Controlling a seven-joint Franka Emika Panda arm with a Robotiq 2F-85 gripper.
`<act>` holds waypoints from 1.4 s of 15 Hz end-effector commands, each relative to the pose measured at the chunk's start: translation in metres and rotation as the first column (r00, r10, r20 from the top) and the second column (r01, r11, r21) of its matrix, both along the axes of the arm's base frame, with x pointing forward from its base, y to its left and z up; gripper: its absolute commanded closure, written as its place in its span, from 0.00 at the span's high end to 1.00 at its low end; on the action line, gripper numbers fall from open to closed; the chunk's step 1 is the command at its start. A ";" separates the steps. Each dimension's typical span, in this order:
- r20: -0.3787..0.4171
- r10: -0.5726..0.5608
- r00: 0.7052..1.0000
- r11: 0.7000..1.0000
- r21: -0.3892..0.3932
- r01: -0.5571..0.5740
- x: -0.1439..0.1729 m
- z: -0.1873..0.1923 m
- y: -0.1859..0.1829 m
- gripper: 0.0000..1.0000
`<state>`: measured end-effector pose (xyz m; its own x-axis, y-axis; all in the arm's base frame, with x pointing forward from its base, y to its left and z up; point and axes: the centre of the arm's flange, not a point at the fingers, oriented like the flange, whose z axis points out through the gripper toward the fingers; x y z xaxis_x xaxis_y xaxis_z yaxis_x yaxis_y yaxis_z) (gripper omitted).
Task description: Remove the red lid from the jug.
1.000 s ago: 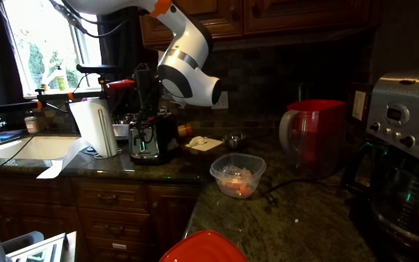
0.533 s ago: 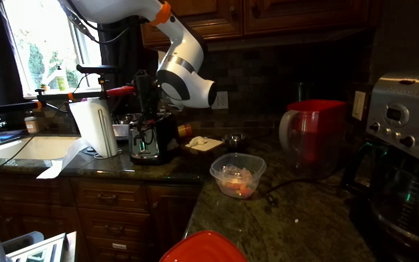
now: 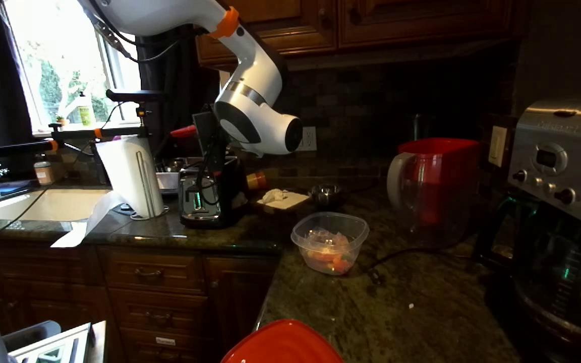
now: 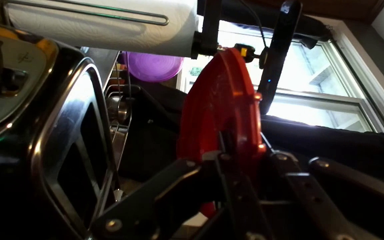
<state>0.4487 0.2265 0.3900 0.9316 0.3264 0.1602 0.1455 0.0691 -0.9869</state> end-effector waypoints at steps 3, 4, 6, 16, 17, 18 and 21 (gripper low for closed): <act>0.066 -0.078 0.995 0.997 -0.016 0.079 -0.003 -0.025 0.012 0.05; 0.068 -0.079 0.995 0.997 -0.013 0.080 -0.002 -0.028 0.014 0.05; 0.077 -0.076 0.994 0.997 -0.008 0.077 -0.003 -0.032 0.019 0.05; 0.064 -0.137 0.989 0.988 -0.057 0.140 -0.007 -0.053 0.038 0.05; 0.060 -0.153 0.986 0.986 -0.062 0.156 -0.006 -0.055 0.037 0.05; 0.056 -0.170 0.984 0.983 -0.063 0.174 -0.004 -0.056 0.035 0.05; 0.048 -0.202 0.978 0.977 -0.066 0.205 -0.001 -0.059 0.030 0.05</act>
<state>0.4515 0.2576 0.3362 0.9624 0.1845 0.1995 0.2075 -0.0251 -0.9779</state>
